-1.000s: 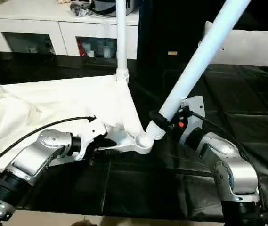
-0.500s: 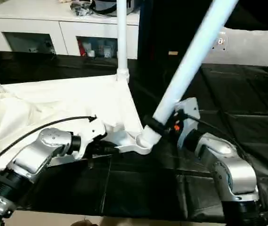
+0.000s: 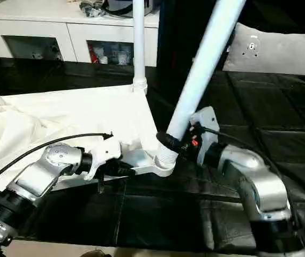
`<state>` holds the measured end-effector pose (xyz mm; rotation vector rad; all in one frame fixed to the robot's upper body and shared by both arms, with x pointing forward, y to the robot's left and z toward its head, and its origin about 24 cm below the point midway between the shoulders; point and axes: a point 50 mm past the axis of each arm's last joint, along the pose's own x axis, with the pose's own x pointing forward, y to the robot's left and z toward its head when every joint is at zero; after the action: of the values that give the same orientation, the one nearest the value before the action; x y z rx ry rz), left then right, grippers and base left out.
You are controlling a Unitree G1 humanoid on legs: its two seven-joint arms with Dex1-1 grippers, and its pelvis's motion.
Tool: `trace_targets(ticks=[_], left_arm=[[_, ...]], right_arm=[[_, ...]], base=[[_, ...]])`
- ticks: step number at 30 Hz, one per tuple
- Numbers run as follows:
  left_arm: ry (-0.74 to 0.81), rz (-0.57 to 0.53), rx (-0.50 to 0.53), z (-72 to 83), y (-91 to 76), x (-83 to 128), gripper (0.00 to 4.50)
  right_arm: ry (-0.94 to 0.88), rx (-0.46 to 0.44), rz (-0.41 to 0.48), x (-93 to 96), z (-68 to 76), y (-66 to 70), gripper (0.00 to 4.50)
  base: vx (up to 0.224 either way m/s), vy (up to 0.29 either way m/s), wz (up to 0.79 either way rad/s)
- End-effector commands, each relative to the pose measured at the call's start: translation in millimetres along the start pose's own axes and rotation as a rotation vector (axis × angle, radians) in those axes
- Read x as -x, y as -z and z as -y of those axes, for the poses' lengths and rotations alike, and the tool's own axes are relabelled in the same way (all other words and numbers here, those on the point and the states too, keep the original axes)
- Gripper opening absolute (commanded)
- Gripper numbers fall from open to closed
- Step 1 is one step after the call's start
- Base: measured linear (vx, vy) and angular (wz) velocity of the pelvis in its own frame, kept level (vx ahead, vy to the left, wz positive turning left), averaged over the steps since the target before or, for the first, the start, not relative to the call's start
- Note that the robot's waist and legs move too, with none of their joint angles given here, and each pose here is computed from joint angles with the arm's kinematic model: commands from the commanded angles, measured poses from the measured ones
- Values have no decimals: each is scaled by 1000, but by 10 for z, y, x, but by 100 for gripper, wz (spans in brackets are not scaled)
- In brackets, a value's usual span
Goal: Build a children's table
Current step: Insert table leg to table base
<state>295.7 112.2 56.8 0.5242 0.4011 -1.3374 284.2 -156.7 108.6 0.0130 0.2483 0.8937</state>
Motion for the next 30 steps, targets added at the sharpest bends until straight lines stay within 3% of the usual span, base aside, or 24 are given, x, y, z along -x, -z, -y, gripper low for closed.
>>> trace_targets(ticks=[1,12,30], left_arm=[[27,-13,-70,8,-22,7,0],[105,19,-82,73,-36,32,0],[109,-5,-88,4,-21,85,0]], right_arm=[[-47,1,-57,-31,-29,12,188],[-118,7,-185,-120,-27,135,188],[-168,-15,-223,-60,8,128,187]], base=[[0,0,0],[0,0,0],[0,0,0]])
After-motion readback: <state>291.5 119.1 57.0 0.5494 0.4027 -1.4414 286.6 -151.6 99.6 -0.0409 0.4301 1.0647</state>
